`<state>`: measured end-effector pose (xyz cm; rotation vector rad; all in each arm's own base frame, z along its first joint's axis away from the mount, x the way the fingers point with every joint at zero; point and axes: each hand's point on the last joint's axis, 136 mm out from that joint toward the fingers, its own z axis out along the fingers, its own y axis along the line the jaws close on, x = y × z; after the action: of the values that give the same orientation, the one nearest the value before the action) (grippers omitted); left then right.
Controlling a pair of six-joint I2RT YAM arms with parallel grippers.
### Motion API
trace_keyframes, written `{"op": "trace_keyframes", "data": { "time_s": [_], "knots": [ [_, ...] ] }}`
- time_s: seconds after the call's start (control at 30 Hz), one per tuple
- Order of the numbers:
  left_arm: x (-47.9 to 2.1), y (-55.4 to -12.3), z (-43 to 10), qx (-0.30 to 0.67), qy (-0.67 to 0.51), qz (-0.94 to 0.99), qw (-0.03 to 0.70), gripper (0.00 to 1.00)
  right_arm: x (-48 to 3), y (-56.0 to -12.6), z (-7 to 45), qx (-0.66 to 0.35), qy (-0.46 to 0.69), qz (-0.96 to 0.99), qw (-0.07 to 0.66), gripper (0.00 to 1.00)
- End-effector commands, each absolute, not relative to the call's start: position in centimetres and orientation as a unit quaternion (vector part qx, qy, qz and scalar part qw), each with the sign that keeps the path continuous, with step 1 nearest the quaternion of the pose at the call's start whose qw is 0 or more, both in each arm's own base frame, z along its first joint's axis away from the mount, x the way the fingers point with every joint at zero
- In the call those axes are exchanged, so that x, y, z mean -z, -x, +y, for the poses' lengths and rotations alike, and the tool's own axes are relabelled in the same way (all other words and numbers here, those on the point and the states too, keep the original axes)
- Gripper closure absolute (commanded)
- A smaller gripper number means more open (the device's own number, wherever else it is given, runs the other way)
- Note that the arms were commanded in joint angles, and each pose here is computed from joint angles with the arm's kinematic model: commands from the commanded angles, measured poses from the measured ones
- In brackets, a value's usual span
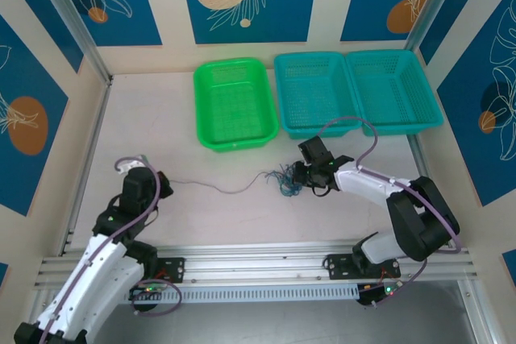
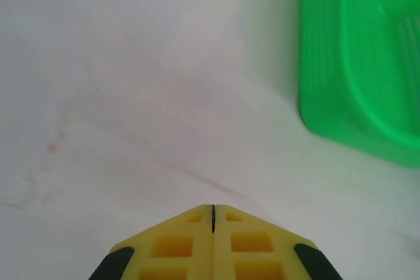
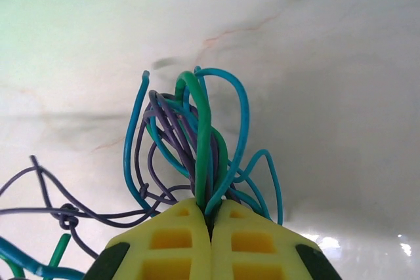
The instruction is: Untangle the cables
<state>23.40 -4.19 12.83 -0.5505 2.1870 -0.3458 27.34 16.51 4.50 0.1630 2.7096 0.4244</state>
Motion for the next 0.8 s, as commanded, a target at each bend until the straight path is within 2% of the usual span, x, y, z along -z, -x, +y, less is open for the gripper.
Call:
{"op": "trace_keyframes", "data": {
  "time_s": [0.0,0.07,0.13,0.17,0.23,0.33,0.47,0.6,0.77],
  "knots": [
    [-13.5,-24.3,-6.3,0.206,0.206,0.856,0.427,0.83,-7.6,-27.3,18.0,-0.198,-0.03,0.955,0.217,1.0],
    [-13.6,-24.0,-5.2,0.181,0.215,0.853,0.439,0.61,-9.0,-27.2,18.0,-0.208,-0.02,0.949,0.234,1.0],
    [-14.5,-23.9,-4.7,0.175,0.208,0.844,0.462,0.46,-10.3,-27.0,18.1,-0.218,-0.008,0.944,0.248,1.0],
    [-15.2,-23.9,-4.8,0.181,0.2,0.837,0.476,0.42,-11.0,-26.9,18.1,-0.224,-0.002,0.941,0.253,1.0],
    [-17.1,-24.1,-6.4,0.216,0.142,0.823,0.506,0.39,-12.3,-26.6,18.4,-0.239,0.013,0.935,0.26,1.0],
    [-21.3,-23.1,-11.9,0.327,-0.015,0.775,0.54,0.43,-14.0,-26.1,19.0,-0.264,0.028,0.928,0.262,1.0],
    [-25.0,-20.8,-17.3,0.433,-0.139,0.716,0.53,0.45,-15.8,-25.6,19.9,-0.29,0.045,0.92,0.261,1.0],
    [-24.5,-19.7,-20.5,0.418,-0.223,0.722,0.504,0.44,-16.8,-25.4,20.2,-0.294,0.053,0.918,0.263,1.0],
    [-22.9,-19.4,-24.4,0.408,-0.283,0.73,0.469,0.38,-18.0,-24.9,21.1,-0.304,0.071,0.913,0.263,1.0]
  ]
}}
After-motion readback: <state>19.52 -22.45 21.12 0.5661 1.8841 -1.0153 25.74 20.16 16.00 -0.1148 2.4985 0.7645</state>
